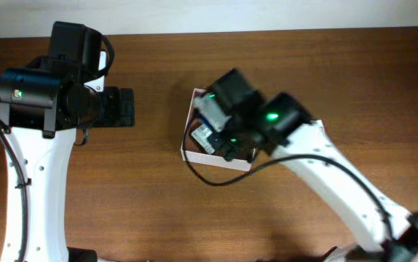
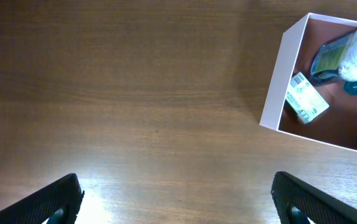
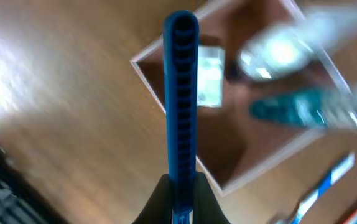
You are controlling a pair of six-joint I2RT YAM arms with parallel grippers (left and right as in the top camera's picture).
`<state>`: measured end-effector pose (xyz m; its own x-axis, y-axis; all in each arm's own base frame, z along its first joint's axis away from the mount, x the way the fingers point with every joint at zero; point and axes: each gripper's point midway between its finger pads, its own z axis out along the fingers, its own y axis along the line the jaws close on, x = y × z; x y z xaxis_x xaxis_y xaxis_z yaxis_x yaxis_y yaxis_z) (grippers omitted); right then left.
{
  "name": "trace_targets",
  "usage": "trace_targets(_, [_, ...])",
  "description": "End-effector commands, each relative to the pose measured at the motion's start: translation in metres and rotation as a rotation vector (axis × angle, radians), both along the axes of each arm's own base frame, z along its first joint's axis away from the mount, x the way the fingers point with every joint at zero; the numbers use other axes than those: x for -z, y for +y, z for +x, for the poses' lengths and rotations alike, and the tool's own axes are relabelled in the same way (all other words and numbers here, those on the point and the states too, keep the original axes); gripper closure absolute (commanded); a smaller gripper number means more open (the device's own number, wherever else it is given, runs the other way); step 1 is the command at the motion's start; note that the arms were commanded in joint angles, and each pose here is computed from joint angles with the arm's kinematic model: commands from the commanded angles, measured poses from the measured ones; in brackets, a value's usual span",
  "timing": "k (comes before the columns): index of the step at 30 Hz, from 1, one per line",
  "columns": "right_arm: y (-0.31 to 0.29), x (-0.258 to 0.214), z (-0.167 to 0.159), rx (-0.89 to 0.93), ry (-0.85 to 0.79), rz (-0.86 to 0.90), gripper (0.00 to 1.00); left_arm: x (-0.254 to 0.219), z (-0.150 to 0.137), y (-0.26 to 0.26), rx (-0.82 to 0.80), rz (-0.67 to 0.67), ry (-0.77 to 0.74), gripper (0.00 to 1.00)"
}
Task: Pack container
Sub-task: 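Carry the razor into the box and release it, then grasp the blue-white toothbrush with the right gripper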
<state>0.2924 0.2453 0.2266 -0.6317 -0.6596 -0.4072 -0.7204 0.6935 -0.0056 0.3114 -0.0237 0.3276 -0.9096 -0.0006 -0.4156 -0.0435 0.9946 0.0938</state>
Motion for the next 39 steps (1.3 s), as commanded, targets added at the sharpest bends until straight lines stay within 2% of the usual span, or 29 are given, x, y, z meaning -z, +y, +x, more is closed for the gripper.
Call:
trace_targets(1, [0.004,0.043,0.027,-0.232,-0.079,-0.212,0.96,-0.008,-0.003,0.003,-0.012,0.0,-0.028,0.01])
trace_targets(5, [0.002,0.082,0.036,-0.406,-0.037,-0.32,0.96,-0.008,-0.003,0.003,-0.012,0.0,-0.028,0.01])
trace_targets(9, [-0.009,0.115,0.046,-0.42,0.03,-0.385,0.96,-0.008,-0.003,0.003,-0.012,0.0,-0.028,0.01])
trace_targets(10, [-0.011,0.122,0.046,-0.418,0.049,-0.394,0.91,-0.008,-0.003,0.003,-0.012,0.0,-0.028,0.01])
trace_targets(11, [-0.012,0.125,0.045,-0.416,0.06,-0.398,0.78,-0.008,-0.003,0.003,-0.012,0.0,-0.028,0.01])
trace_targets(13, [-0.012,0.124,0.044,-0.39,0.067,-0.394,0.7,-0.008,-0.003,0.003,-0.012,0.0,-0.028,0.01])
trace_targets(15, [-0.012,0.102,0.044,-0.277,0.052,-0.352,0.2,-0.008,-0.003,0.003,-0.012,0.0,-0.028,0.01])
trace_targets(17, [-0.019,0.076,0.043,-0.191,0.039,-0.319,0.01,-0.008,-0.003,0.003,-0.012,0.0,-0.028,0.01])
trace_targets(22, [-0.044,0.018,0.04,-0.036,-0.007,-0.247,0.01,-0.008,-0.003,0.003,-0.012,0.0,-0.028,0.01])
trace_targets(25, [-0.071,-0.019,0.043,0.182,-0.051,-0.137,0.01,-0.008,-0.003,0.003,-0.012,0.0,-0.028,0.01])
trace_targets(28, [-0.102,-0.034,0.051,0.41,-0.042,-0.048,0.01,-0.008,-0.003,0.003,-0.012,0.0,-0.028,0.01])
trace_targets(31, [-0.145,-0.025,0.065,0.597,0.014,-0.021,0.0,-0.008,-0.003,0.003,-0.012,0.0,-0.028,0.01])
trace_targets(35, [-0.185,0.013,0.076,0.794,0.149,-0.005,0.14,-0.008,-0.003,0.003,-0.012,0.0,-0.028,0.01])
trace_targets(38, [-0.205,0.051,0.08,0.88,0.242,-0.043,0.17,-0.008,-0.003,0.003,-0.012,0.0,-0.028,0.01])
trace_targets(39, [-0.208,0.065,0.081,0.888,0.279,-0.048,0.2,-0.008,-0.003,0.003,-0.012,0.0,-0.028,0.01])
